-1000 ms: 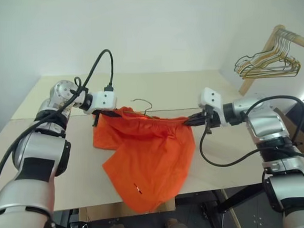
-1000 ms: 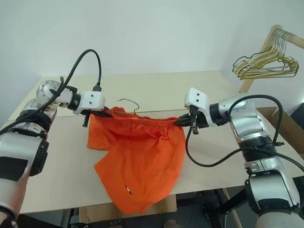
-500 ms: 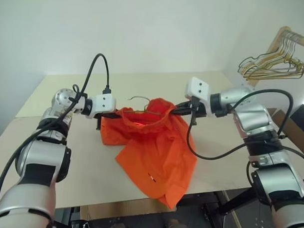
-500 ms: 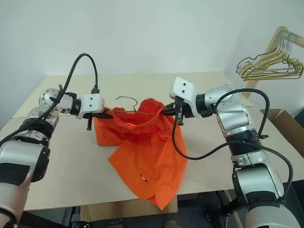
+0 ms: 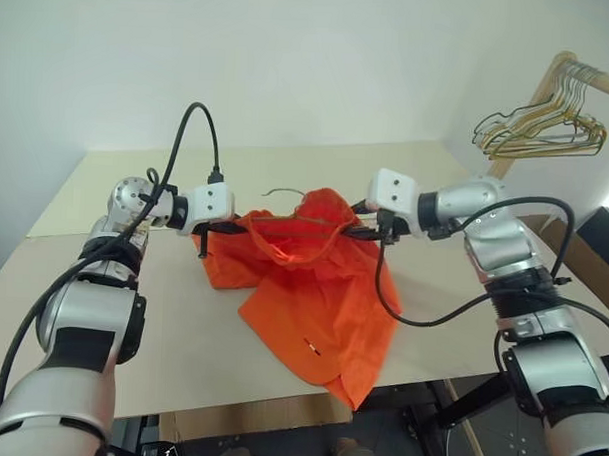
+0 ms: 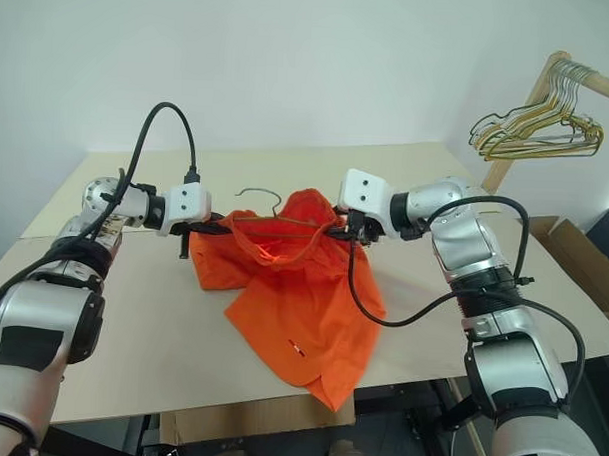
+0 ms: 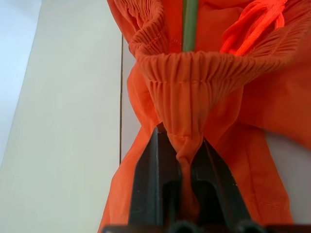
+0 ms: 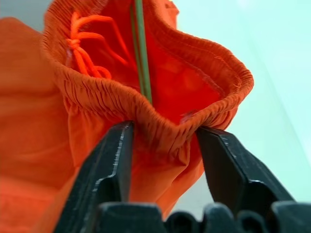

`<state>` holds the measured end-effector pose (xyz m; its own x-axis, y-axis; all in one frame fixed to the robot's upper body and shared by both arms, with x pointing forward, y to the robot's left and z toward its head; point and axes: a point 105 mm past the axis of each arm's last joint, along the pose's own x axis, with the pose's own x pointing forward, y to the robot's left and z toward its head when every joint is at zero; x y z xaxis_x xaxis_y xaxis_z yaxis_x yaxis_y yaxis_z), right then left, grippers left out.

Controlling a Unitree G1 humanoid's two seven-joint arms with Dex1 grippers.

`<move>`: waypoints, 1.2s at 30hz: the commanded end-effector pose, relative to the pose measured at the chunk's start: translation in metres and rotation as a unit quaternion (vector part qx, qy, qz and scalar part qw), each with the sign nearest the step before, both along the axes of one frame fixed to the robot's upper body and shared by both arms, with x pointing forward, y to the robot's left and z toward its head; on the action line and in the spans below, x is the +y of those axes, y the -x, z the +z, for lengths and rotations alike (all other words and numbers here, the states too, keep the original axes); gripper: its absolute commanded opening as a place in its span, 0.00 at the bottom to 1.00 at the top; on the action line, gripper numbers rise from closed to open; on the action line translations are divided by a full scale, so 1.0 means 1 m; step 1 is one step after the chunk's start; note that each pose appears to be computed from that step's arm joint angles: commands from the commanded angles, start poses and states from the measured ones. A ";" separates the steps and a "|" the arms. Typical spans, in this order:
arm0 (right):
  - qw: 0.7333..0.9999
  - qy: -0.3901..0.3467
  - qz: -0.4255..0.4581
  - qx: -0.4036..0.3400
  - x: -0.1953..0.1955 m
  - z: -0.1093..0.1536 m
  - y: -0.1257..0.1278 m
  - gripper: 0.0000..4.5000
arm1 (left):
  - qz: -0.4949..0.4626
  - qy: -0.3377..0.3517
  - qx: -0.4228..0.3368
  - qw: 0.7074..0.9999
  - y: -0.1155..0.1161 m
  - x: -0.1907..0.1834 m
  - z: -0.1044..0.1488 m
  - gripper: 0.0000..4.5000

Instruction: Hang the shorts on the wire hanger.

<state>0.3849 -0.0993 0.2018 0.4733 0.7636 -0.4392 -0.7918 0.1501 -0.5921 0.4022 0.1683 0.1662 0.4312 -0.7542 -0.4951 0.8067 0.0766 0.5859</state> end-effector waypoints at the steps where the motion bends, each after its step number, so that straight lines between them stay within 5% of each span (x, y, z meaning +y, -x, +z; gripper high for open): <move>1: 0.999 -0.016 0.019 -0.030 -0.004 0.019 0.004 0.53 | -0.007 0.005 -0.039 0.999 -0.004 -0.005 0.022 0.00; 9: 0.998 0.017 0.054 -0.020 -0.021 0.003 0.022 0.53 | 0.000 0.023 -0.042 0.999 -0.005 -0.005 0.022 0.00; 17: 1.000 0.006 0.010 -0.015 -0.030 -0.009 0.009 0.53 | -0.025 0.041 -0.027 0.998 0.000 -0.011 0.023 0.00; 36: 0.996 -0.053 -0.005 -0.068 -0.031 0.025 -0.003 0.53 | -0.007 0.039 -0.028 0.999 -0.004 -0.010 0.022 0.00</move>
